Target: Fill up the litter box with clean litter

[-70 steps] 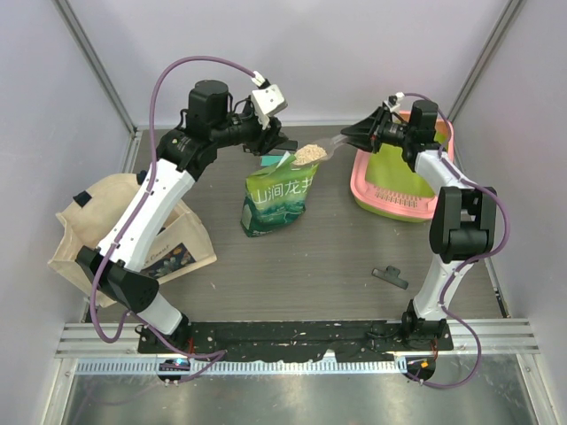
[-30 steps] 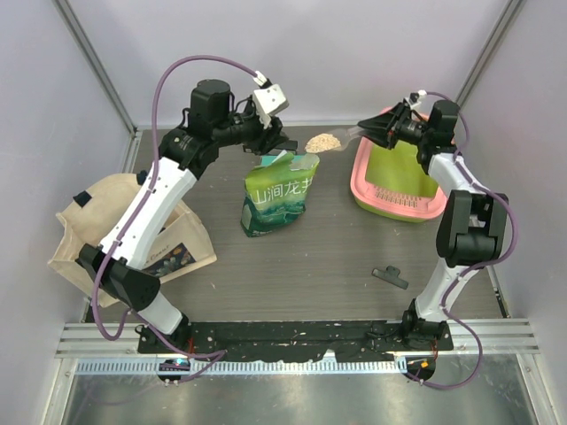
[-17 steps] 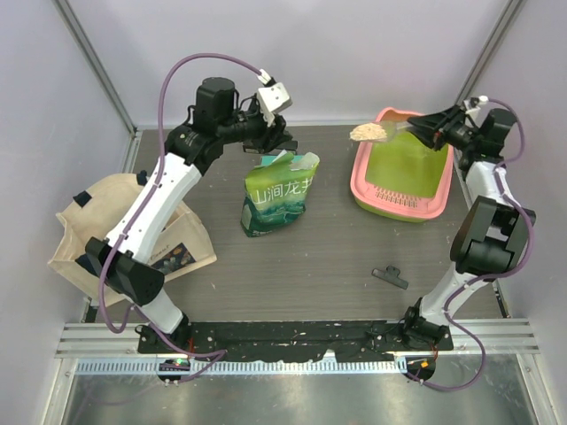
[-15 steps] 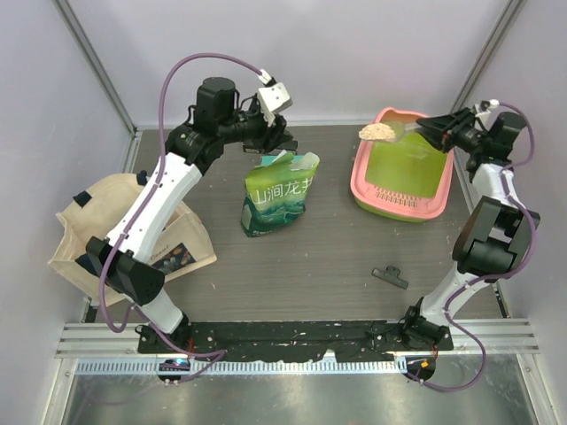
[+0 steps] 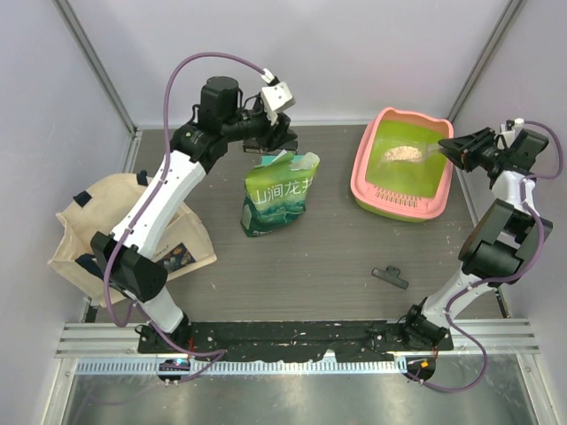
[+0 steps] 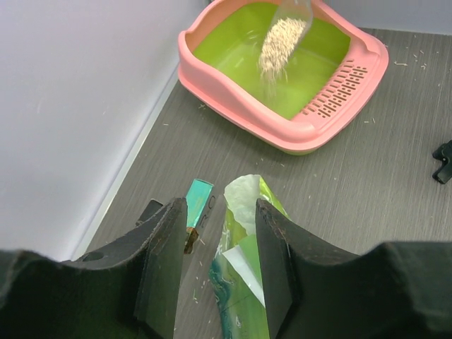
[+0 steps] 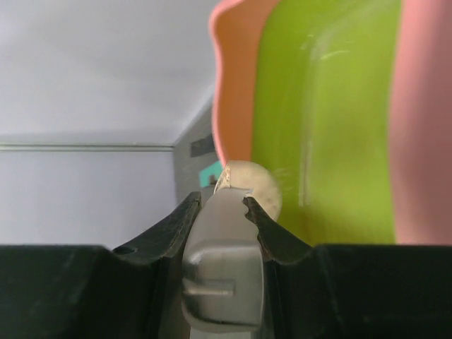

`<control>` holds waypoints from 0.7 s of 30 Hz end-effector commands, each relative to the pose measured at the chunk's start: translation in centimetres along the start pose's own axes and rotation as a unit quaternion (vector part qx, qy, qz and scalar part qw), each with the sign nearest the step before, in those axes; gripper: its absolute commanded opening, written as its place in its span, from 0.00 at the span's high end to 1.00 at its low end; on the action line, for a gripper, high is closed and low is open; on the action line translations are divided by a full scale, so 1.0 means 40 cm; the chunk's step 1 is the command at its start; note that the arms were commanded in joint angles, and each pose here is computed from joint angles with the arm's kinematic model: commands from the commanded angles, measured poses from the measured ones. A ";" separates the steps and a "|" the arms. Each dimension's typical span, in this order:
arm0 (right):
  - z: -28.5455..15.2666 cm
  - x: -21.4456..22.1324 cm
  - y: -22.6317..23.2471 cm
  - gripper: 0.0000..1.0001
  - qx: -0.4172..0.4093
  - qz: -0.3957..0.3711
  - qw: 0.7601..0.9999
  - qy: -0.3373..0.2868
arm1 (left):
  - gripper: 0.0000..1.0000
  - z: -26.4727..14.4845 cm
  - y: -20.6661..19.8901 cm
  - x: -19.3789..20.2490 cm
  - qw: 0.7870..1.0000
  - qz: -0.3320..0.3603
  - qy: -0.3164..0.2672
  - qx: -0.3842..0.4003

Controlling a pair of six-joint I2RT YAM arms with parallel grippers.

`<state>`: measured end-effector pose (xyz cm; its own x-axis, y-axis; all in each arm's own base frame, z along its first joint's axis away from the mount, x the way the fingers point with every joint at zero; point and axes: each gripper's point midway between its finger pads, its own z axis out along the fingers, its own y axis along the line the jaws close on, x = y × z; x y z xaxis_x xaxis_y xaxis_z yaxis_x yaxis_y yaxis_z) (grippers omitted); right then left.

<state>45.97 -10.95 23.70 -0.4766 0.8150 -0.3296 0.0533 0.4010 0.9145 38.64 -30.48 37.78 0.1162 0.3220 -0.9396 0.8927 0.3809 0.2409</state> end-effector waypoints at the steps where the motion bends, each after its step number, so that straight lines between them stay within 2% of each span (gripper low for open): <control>1: -0.070 -0.065 -0.008 0.99 0.097 -0.120 0.986 -0.067 | 0.52 -0.012 0.002 -0.058 0.999 0.020 -0.037 -0.004; 6: -0.077 -0.071 0.020 0.99 0.141 -0.205 0.964 -0.094 | 0.50 -0.027 -0.020 -0.033 1.000 0.017 -0.023 0.003; 9: -0.073 -0.063 0.070 0.99 0.167 -0.303 0.932 -0.104 | 0.49 -0.038 -0.034 -0.017 1.000 0.012 -0.017 0.006; 10: -0.046 -0.033 0.098 0.99 0.165 -0.357 0.915 -0.090 | 0.48 -0.039 -0.040 -0.014 1.000 0.010 -0.016 0.009; 12: -0.048 -0.032 0.133 0.99 0.205 -0.424 0.875 -0.111 | 0.46 -0.047 -0.050 -0.003 1.000 0.007 -0.012 0.012; 13: -0.013 0.010 0.167 0.99 0.195 -0.460 0.860 -0.102 | 0.45 -0.048 -0.053 0.002 1.000 0.006 -0.009 0.014; 14: -0.012 0.002 0.170 0.99 0.222 -0.518 0.819 -0.107 | 0.44 -0.052 -0.058 0.009 1.000 0.005 -0.004 0.016; 16: 0.009 0.025 0.245 0.99 0.210 -0.577 0.778 -0.133 | 0.41 -0.060 -0.068 0.018 1.000 0.004 0.004 0.021; 17: 0.011 0.025 0.246 0.99 0.216 -0.593 0.763 -0.139 | 0.40 -0.063 -0.072 0.018 1.000 0.006 0.006 0.023; 18: 0.004 0.013 0.261 0.99 0.222 -0.595 0.758 -0.153 | 0.40 -0.068 -0.075 0.020 1.000 0.005 0.009 0.024; 20: 0.006 0.005 0.303 0.99 0.213 -0.589 0.762 -0.162 | 0.39 -0.073 -0.085 0.031 0.999 0.005 0.018 0.030; 21: 0.009 0.009 0.316 0.99 0.206 -0.578 0.773 -0.161 | 0.38 -0.076 -0.087 0.035 0.999 0.005 0.021 0.030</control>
<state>46.45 -1.18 29.50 -0.2928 -0.0611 -0.9542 -0.1054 0.9939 -0.0313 36.31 -29.35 34.74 0.0582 0.3653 -0.9291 0.9133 0.3563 0.1974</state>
